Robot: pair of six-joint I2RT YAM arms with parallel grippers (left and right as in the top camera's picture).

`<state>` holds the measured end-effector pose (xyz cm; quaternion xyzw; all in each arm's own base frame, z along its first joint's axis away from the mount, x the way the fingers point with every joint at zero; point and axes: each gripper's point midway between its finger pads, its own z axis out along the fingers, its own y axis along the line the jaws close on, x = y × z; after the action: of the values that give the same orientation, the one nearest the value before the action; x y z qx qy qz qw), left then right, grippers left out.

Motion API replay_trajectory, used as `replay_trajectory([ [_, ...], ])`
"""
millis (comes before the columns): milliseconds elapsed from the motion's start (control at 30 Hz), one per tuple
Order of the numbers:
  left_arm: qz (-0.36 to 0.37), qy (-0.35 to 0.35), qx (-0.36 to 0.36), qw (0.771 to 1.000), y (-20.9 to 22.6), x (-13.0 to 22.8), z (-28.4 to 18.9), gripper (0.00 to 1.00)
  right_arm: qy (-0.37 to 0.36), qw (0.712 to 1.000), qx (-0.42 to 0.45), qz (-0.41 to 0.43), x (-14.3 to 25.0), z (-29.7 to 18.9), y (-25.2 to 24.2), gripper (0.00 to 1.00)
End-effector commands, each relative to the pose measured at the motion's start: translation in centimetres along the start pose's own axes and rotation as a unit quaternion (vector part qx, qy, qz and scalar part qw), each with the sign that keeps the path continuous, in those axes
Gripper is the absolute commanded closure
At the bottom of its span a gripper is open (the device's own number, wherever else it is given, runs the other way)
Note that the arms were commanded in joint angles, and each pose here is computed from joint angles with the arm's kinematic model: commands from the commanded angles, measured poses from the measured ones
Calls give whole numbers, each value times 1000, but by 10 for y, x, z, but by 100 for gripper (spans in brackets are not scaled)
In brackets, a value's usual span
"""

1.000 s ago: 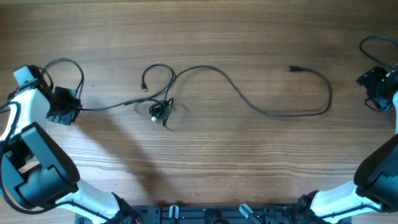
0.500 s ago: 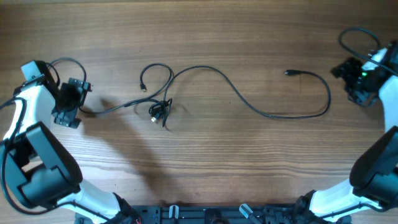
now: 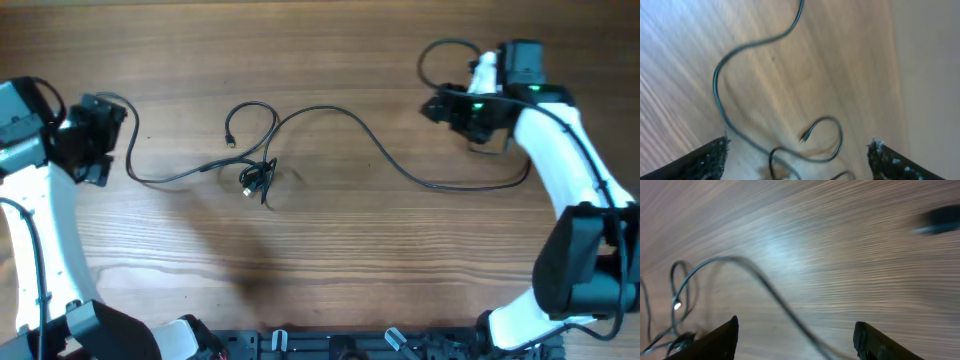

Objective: Untangle cables
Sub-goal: 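Move both grippers inward toward the cable knot at table center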

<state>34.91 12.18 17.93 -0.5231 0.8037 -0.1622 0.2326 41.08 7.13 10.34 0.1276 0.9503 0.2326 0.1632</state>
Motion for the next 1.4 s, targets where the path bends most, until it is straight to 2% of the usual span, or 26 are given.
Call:
replay_trajectory([
  [0,39,52,-10,998,-9,35,17,11,15,999,-28,-17,13,14,43,24],
  [233,118,99,-34,987,-27,86,47,10,29,993,-63,-98,50,34,113,24],
  [367,142,134,-55,979,-26,113,61,9,39,992,-66,-105,68,40,133,24],
  [633,181,211,-152,948,13,157,75,9,20,987,-82,-134,85,48,171,24],
  [800,197,241,-181,933,27,170,69,11,-2,986,-93,-138,84,52,187,24],
  [867,201,244,-182,931,28,171,68,18,-7,984,-101,-144,84,56,193,24],
  [933,200,245,-184,931,28,172,68,39,-7,984,-104,-147,85,64,195,24],
  [1000,200,245,-183,931,28,172,68,52,-1,984,-103,-144,88,76,195,24],
  [1067,201,243,-182,931,28,171,69,54,7,985,-103,-137,92,86,194,24],
  [1233,202,237,-173,934,23,169,72,46,44,975,-160,-149,109,115,209,24],
  [1367,202,230,-165,938,19,167,75,43,46,972,-182,-138,112,137,215,24],
])
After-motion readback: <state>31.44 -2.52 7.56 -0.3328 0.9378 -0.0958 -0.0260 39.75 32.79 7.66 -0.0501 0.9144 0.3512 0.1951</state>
